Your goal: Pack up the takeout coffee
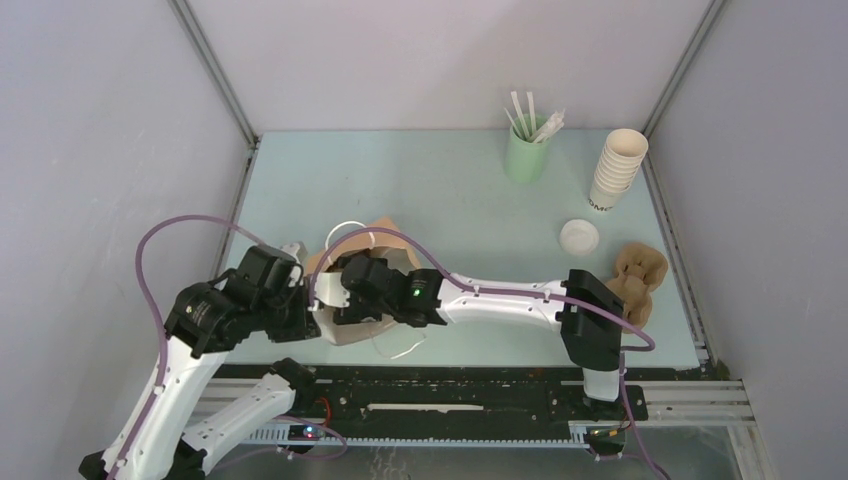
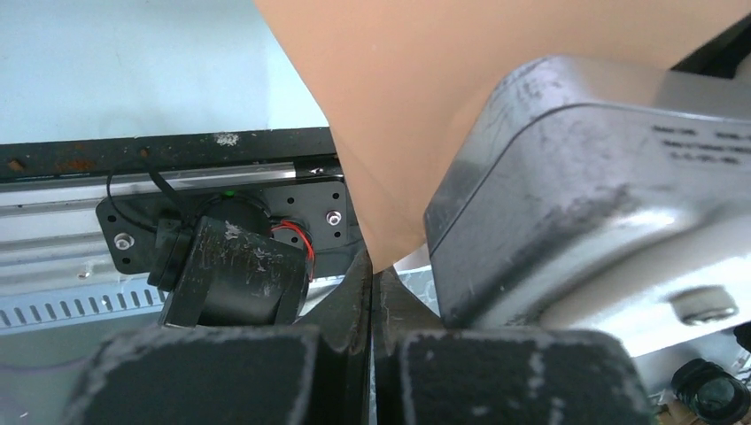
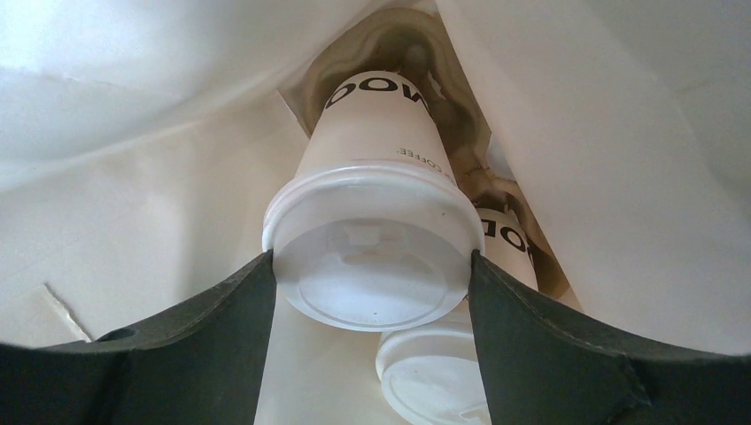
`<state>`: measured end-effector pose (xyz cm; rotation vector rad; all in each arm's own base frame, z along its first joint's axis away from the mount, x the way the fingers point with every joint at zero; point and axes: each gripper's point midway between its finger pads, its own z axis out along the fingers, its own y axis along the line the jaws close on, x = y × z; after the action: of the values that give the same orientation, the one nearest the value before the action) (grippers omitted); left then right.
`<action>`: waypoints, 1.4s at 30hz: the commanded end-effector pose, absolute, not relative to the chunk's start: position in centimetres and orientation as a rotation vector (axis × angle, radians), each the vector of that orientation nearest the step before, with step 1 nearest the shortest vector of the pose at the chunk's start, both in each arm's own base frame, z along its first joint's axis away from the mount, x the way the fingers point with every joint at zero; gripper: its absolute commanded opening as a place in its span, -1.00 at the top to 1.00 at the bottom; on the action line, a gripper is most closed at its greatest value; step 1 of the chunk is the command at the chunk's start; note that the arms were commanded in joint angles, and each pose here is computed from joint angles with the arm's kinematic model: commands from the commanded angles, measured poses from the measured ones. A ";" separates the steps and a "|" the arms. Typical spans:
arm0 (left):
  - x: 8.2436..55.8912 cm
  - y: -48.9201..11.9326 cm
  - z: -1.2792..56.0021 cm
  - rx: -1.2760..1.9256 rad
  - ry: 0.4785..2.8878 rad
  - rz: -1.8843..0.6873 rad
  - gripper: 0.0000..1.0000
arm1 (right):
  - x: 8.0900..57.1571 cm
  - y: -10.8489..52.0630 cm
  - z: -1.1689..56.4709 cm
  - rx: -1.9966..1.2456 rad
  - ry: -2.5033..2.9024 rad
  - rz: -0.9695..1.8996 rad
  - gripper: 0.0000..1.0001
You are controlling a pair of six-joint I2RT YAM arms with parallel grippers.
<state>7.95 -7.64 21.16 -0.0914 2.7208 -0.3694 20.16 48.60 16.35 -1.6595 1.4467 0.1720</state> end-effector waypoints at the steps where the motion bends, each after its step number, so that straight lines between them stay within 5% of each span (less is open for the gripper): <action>1: 9.0 -11.8 22.4 0.041 2.722 -0.602 1.00 | 19.7 52.4 20.3 -1.485 1.420 0.231 0.08; 8: 9.7 -12.7 23.7 0.081 2.710 -0.641 1.00 | 22.3 51.1 19.8 -1.373 1.503 0.048 0.12; 18: 9.7 -14.5 25.2 0.143 2.679 -0.781 1.00 | 22.1 52.5 21.0 -1.241 1.561 0.242 0.03; 22: 9.7 -14.7 25.6 0.150 2.655 -0.805 1.00 | 21.5 52.7 20.4 -1.344 1.466 0.335 -0.11; 33: 9.8 -14.0 25.4 0.145 2.591 -0.782 1.00 | 20.6 50.8 20.5 -1.521 1.225 0.360 -0.02; 42: 9.1 -12.4 24.3 0.119 2.581 -0.713 1.00 | 21.8 50.4 19.6 -1.566 1.161 0.157 -0.10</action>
<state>8.13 -10.44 23.30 0.0504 2.6741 -0.5788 21.76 49.51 17.58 -1.5663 1.2753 0.2695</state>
